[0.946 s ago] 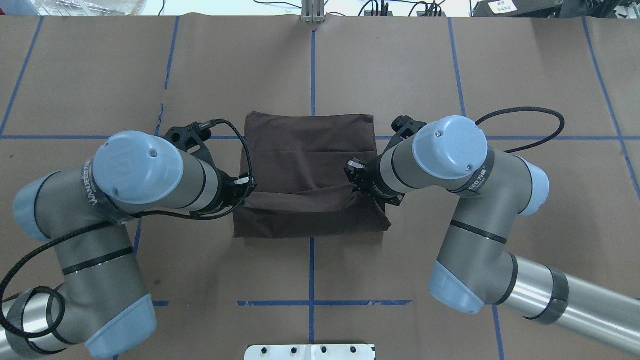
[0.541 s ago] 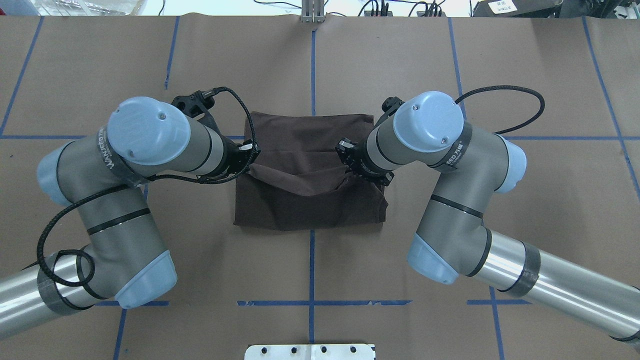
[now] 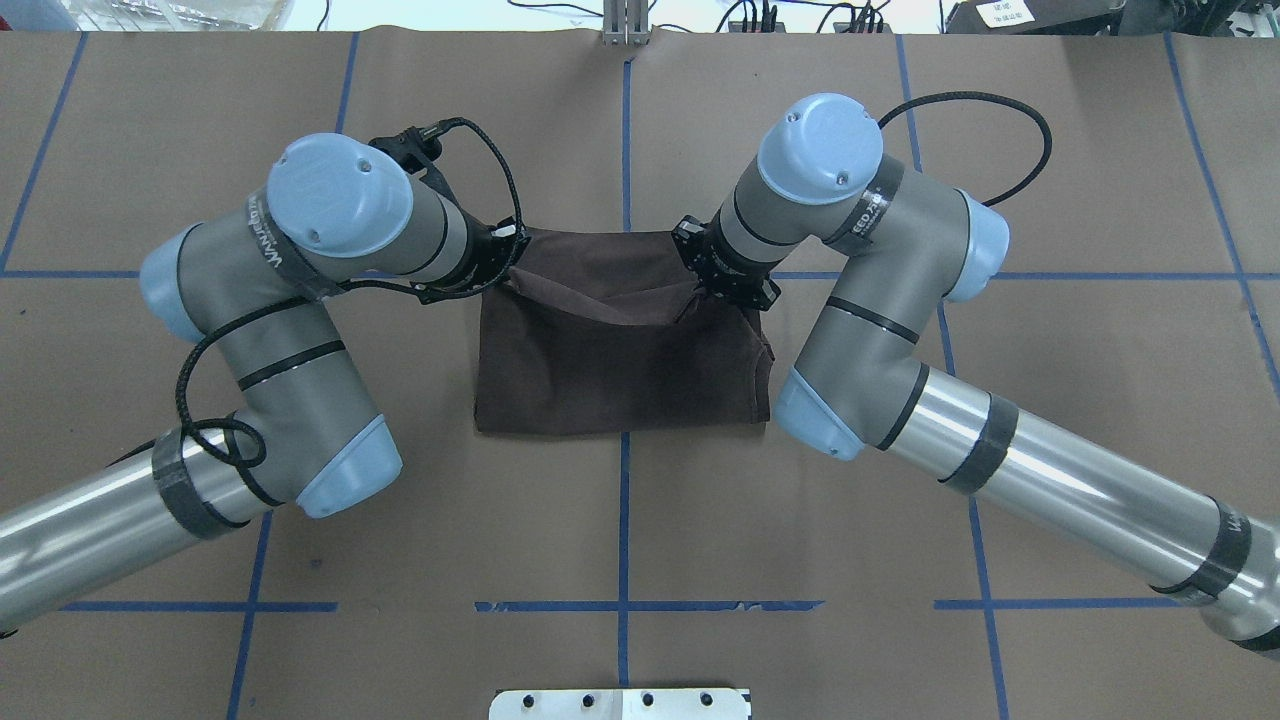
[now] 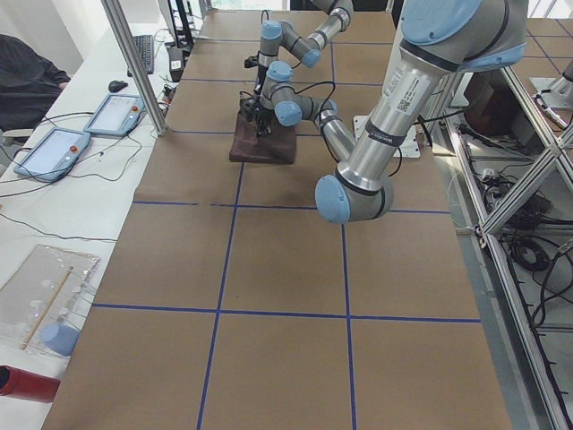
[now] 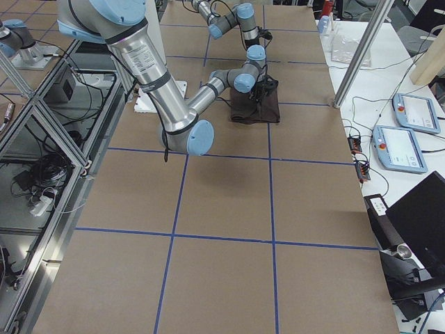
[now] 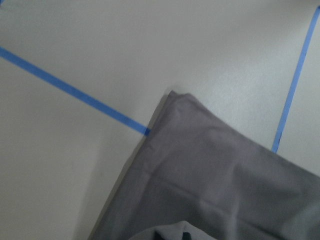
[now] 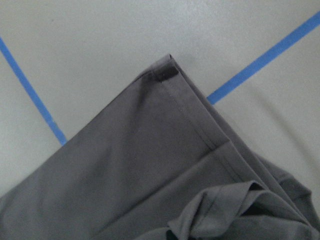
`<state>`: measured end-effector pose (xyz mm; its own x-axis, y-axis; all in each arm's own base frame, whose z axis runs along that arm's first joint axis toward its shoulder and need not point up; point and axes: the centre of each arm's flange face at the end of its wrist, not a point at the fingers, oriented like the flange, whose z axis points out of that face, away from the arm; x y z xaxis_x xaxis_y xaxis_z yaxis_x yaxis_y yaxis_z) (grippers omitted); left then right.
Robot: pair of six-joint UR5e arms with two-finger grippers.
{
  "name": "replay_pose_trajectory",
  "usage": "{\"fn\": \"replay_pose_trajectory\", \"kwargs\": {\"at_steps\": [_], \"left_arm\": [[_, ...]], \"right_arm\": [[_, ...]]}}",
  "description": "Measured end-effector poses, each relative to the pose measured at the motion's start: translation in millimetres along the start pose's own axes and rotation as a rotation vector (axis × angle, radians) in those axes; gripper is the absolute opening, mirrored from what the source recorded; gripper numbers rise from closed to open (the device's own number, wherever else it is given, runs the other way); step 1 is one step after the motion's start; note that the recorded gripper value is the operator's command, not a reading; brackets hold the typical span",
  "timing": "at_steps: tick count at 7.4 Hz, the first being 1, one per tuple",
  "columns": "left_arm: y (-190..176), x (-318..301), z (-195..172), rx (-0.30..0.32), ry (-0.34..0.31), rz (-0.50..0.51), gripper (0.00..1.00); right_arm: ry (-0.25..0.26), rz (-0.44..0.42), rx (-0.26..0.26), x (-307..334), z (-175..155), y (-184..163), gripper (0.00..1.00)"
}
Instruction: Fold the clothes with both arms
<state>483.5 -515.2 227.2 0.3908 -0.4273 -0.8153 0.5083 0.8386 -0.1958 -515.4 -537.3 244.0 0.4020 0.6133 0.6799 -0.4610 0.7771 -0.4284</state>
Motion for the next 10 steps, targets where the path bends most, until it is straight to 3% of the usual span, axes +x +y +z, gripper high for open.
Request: {"fn": "replay_pose_trajectory", "kwargs": {"at_steps": [2, 4, 6, 8, 10], "left_arm": [[-76.1, 23.8, 37.2, 0.075, 0.028, 0.019, 1.0], [-158.2, 11.9, 40.7, 0.14, 0.011, 0.092, 1.0], [-183.0, -15.2, 35.8, 0.091, -0.004, 0.149, 1.0], [-216.2, -76.5, -7.0, 0.04, 0.01, 0.252, 1.0], [-263.1, -178.2, -59.6, 0.072, -0.026, 0.453, 1.0]], "right_arm": [[0.044, -0.011, 0.018, -35.0, 7.9, -58.2, 1.0], [0.071, -0.039, -0.001, -58.7, -8.1, -129.1, 1.0], [0.049, -0.077, -0.04, -67.0, -29.3, -140.7, 1.0], [0.039, -0.198, -0.038, -48.8, -52.6, -157.4, 1.0], [0.098, -0.406, 0.002, 20.7, -84.1, -226.8, 1.0]]}}
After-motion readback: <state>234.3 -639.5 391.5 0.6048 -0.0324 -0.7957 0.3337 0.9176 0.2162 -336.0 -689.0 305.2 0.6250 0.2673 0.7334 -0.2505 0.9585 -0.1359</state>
